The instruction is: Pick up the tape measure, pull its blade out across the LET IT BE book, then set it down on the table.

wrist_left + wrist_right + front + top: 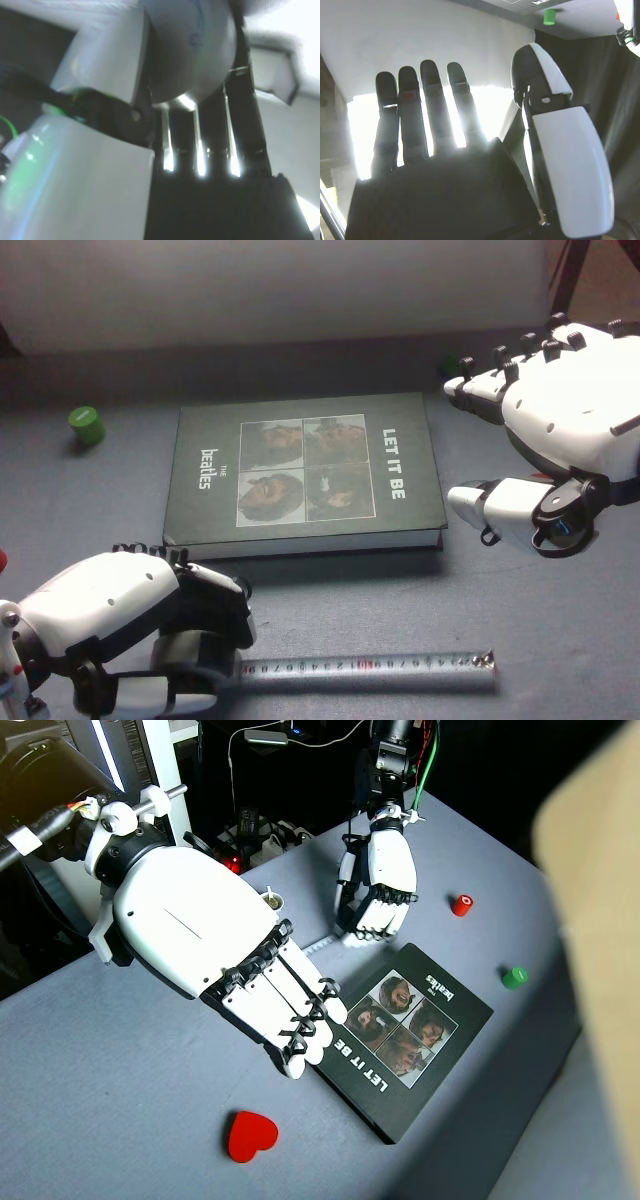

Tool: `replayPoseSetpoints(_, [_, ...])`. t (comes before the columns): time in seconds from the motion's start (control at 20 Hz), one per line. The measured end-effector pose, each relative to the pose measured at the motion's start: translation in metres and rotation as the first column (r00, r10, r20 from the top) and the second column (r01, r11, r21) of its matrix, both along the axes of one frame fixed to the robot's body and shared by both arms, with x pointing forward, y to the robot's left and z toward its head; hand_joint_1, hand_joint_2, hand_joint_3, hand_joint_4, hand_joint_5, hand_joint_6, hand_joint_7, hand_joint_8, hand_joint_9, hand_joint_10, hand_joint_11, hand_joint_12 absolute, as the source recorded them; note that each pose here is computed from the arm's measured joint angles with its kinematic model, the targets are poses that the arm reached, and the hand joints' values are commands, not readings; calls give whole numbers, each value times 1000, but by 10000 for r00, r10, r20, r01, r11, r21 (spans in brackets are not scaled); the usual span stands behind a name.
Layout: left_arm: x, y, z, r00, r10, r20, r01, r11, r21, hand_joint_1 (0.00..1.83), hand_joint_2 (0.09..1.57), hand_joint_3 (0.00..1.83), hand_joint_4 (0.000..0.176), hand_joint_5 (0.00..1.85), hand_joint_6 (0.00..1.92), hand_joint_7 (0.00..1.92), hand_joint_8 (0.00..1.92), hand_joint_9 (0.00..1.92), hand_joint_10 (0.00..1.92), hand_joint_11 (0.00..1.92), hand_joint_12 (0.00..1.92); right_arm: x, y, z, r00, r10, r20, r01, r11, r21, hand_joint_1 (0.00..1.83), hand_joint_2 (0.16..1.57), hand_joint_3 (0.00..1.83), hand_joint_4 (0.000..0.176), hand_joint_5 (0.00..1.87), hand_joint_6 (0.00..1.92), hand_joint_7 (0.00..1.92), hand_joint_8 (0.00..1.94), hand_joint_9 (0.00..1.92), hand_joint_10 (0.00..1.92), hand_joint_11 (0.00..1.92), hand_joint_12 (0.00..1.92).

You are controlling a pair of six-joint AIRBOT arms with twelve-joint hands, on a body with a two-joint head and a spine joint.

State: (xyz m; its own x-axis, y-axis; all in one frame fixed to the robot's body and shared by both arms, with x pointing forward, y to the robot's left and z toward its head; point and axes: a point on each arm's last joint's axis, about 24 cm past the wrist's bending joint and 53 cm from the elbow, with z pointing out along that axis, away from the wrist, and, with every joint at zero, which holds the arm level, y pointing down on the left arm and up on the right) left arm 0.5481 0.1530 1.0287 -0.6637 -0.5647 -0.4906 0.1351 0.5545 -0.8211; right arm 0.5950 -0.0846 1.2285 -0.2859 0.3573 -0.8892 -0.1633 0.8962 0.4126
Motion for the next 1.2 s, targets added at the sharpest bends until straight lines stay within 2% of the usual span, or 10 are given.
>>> replayPoseSetpoints(0.35, [-4,-18,4,9985,-527,-136,526,9986,-67,1388,1081,0,0,916,855,1116,762,1013,1123,1034,976,0,2,4,9998,114,191,-114,9999,-32,330,1257,0,20,221,0,286,0,251,1,0,791])
replayPoseSetpoints(0.4, [-1,-24,12,9978,-664,-44,664,9977,-98,1389,1078,0,0,905,856,1119,750,1047,1087,1082,961,1,4,9,9990,181,415,-180,9998,-29,324,1257,0,18,229,2,320,6,284,8,0,866])
replayPoseSetpoints(0.55, [21,-31,47,9973,-506,539,530,9976,-440,1391,1072,0,0,913,846,1143,703,1059,1070,1090,938,0,9,15,9973,387,624,-388,9992,11,325,1257,0,18,230,0,338,5,272,3,0,807])
replayPoseSetpoints(0.75, [44,-29,76,9967,-287,754,303,9993,-205,1389,1080,0,0,895,866,1152,707,1017,1117,1065,939,2,16,27,9957,504,775,-533,9980,353,386,1223,0,16,242,4,320,3,252,3,0,794])
replayPoseSetpoints(0.8, [49,-26,80,9970,-241,738,247,9997,-75,1388,1085,0,0,884,888,1134,723,1011,1135,1053,946,5,19,33,9944,512,919,-551,9977,397,596,1174,0,3,249,6,315,3,244,4,0,783])
replayPoseSetpoints(0.85, [54,-24,86,9969,-171,768,172,9999,-14,1388,1085,0,0,884,888,1134,723,1011,1135,1053,946,7,22,37,9932,519,1043,-564,9976,409,596,1174,0,3,249,6,315,3,244,4,0,783])
replayPoseSetpoints(0.9, [59,-22,90,9964,-124,835,119,9999,61,1386,1090,1,0,872,897,1107,774,1007,1140,1050,942,9,25,39,9926,518,1099,-557,9979,320,749,1134,0,0,276,10,331,5,221,3,0,671])
replayPoseSetpoints(1.0, [76,-12,107,9937,118,1118,-147,9996,247,1388,1083,0,0,898,880,1114,758,1023,1115,1055,942,17,34,36,9965,364,759,-386,9989,276,884,1145,2,0,329,10,319,1,174,3,0,444])
replayPoseSetpoints(1.1, [91,-3,122,9899,324,1378,-380,9986,378,1390,1076,0,0,919,865,1131,721,1035,1094,1058,939,28,37,34,9988,110,480,-132,9989,458,906,1141,0,0,394,16,351,5,216,8,0,508])
replayPoseSetpoints(1.2, [107,5,136,9862,402,1604,-539,9951,824,1390,1074,0,0,926,846,1134,717,1035,1095,1060,936,40,41,46,9985,-135,532,95,9971,753,944,1155,4,0,469,9,328,0,230,0,0,672])
